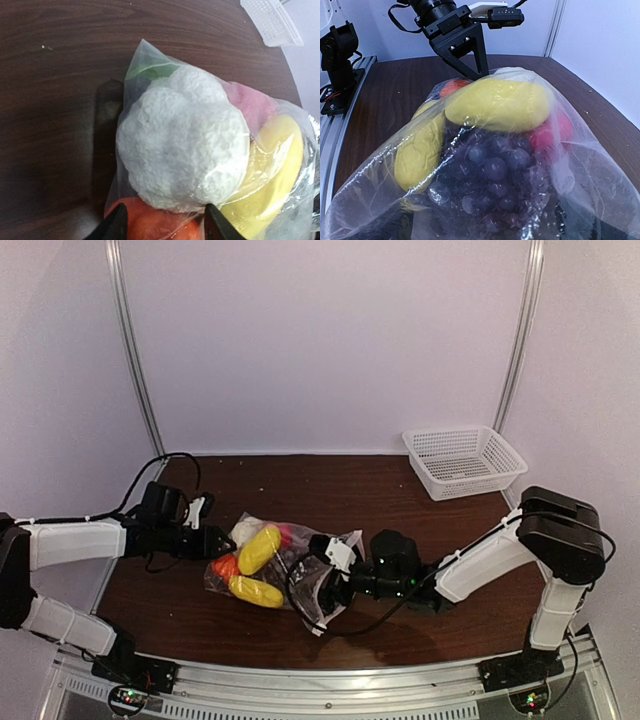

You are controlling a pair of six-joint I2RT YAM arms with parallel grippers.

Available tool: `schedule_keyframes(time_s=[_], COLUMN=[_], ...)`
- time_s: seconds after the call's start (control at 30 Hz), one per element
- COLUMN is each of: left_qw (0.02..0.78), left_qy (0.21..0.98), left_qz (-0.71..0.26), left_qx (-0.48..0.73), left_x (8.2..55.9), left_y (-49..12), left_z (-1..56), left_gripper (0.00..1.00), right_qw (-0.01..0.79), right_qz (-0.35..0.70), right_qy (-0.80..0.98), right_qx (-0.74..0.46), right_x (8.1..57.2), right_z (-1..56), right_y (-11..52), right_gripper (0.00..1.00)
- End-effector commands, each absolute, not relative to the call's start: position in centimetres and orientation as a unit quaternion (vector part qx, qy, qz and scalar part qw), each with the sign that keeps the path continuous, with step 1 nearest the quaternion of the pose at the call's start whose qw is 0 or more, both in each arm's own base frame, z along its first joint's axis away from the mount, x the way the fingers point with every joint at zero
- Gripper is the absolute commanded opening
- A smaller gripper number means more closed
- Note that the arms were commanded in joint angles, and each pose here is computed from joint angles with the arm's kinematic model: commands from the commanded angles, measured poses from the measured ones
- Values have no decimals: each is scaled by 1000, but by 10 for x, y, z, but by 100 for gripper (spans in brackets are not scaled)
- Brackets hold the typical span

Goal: Open the zip-top bag and remove the fake food

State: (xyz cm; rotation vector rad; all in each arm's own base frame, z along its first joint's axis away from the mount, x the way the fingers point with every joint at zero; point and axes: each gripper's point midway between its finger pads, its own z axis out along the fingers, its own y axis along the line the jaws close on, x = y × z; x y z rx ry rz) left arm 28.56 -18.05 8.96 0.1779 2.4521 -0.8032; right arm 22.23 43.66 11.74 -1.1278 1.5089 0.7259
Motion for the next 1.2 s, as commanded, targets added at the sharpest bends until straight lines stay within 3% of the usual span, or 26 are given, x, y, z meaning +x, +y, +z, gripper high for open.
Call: schedule_keyframes(time_s=[0.0, 0.2, 0.5, 0.8, 1.03, 1.17], left_qw=[287, 323, 393, 366, 353, 332], left_qy=[893, 869, 803, 838, 833, 837], left_qz=[-334, -353, -391, -349, -378, -381], left_qx=[94, 125, 220, 206, 195, 209], left_x=[292, 292, 260, 269, 268, 266], left_y=[-195, -209, -245, -237, -246, -251], left_z=[93, 127, 214, 191, 182, 167], left_gripper=[40, 1, 0, 0, 0, 0], right_qw=[510, 523, 570, 560, 522, 516], right_qz=[338, 340, 325, 280, 284, 268], right_qy=[634, 618, 606, 595, 634, 648], right_qx=[-473, -478, -450, -504, -495, -492], right_x=[221, 221, 234, 228, 226, 235], right_z=[118, 117, 126, 101, 75, 67], right_y=[436, 432, 428, 417, 411, 416], right_gripper=[100, 100, 100, 99, 90, 91])
